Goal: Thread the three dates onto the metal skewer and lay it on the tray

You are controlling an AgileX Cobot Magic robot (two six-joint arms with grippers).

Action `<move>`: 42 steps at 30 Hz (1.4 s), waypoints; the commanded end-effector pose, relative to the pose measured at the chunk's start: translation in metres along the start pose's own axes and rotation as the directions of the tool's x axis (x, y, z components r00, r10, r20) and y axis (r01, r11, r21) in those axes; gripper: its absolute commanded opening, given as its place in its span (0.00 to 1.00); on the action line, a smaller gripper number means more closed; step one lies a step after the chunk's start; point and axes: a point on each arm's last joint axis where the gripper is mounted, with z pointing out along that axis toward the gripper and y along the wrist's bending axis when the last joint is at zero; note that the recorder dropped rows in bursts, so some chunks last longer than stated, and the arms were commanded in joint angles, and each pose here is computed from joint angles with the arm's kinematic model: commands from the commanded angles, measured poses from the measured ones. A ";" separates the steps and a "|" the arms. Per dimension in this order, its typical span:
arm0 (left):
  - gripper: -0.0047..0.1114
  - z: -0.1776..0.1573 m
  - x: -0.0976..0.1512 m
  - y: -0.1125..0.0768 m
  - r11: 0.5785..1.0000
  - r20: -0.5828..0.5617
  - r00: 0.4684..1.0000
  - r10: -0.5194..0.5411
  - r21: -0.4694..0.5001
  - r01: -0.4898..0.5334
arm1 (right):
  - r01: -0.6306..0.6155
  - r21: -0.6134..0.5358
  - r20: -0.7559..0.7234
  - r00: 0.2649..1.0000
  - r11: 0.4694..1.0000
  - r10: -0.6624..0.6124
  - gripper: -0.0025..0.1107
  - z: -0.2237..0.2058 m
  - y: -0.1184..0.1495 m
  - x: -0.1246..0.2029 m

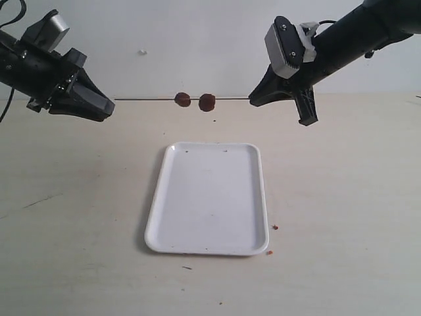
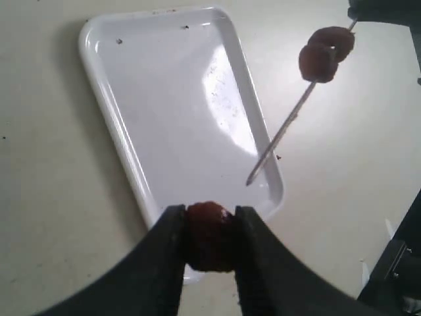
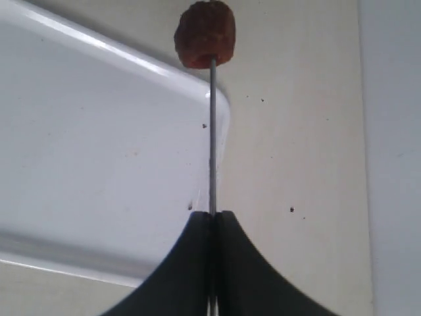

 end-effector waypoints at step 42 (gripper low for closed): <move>0.27 0.002 -0.072 0.030 0.941 0.779 0.583 -0.231 0.026 0.338 | -0.832 -0.555 0.090 -0.077 -0.014 0.993 0.02 0.083 0.084 -0.084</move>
